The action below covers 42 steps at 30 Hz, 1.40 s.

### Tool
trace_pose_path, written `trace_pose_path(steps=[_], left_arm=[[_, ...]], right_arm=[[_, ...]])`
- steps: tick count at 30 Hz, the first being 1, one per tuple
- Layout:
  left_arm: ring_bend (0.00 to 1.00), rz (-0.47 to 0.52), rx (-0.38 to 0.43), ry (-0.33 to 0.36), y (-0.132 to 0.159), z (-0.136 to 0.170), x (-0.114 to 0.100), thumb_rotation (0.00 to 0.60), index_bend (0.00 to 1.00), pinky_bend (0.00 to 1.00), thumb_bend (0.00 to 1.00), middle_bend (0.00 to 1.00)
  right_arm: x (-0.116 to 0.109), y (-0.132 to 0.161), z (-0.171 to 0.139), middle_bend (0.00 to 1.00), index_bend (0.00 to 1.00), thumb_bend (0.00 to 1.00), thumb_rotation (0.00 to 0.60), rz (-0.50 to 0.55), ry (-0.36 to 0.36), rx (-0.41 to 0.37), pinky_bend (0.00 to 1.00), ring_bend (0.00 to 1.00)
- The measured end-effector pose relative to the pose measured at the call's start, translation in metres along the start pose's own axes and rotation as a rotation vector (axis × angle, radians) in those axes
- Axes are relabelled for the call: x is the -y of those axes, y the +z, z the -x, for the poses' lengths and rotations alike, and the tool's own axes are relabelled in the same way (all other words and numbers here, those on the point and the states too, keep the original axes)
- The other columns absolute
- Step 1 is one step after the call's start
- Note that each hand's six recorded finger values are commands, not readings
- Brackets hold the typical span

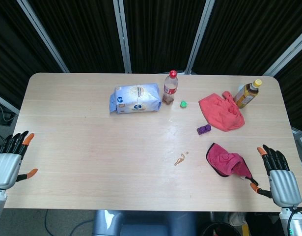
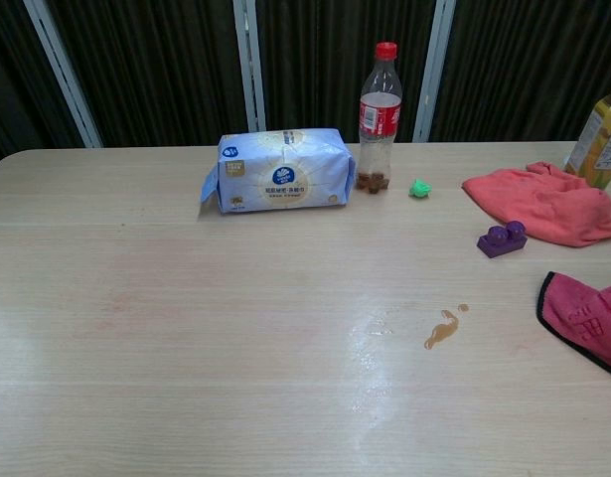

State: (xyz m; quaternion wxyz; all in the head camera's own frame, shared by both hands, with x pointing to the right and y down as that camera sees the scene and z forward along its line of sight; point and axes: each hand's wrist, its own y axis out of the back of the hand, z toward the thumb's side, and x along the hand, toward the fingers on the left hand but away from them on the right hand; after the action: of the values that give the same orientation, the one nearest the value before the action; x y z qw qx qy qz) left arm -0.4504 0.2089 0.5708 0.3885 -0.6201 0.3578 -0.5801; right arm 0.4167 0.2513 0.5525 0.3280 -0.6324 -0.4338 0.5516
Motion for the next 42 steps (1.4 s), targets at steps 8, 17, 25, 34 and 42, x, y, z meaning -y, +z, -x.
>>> trace_pose_path(steps=[8,17,25,34,42], left_arm=[[0.0,-0.005,0.003,0.005,0.001,0.001,-0.001,0.6,0.0,0.0,0.0,0.0],[0.0,0.002,0.004,0.004,0.001,0.0,0.0,0.6,0.0,0.0,0.0,0.0],[0.0,0.005,0.009,0.005,0.003,0.0,0.0,0.6,0.0,0.0,0.0,0.0],[0.0,0.007,0.012,-0.003,0.004,0.0,0.001,0.6,0.0,0.0,0.0,0.0],[0.0,0.012,0.014,-0.012,0.004,0.0,0.002,0.6,0.0,0.0,0.0,0.0]], right_arm=[[0.0,0.0,-0.002,0.0,0.04,0.0,0.6,0.0,0.018,0.004,0.03,0.0],[0.005,0.001,-0.003,0.0,0.04,0.0,0.6,-0.005,0.058,0.013,0.03,0.0],[0.018,0.006,0.003,0.0,0.04,0.0,0.6,-0.022,0.125,0.038,0.03,0.0],[0.042,0.02,0.02,0.0,0.04,0.0,0.6,-0.046,0.211,0.108,0.03,0.0],[0.072,0.039,0.035,0.0,0.06,0.0,0.6,-0.058,0.264,0.124,0.03,0.0]])
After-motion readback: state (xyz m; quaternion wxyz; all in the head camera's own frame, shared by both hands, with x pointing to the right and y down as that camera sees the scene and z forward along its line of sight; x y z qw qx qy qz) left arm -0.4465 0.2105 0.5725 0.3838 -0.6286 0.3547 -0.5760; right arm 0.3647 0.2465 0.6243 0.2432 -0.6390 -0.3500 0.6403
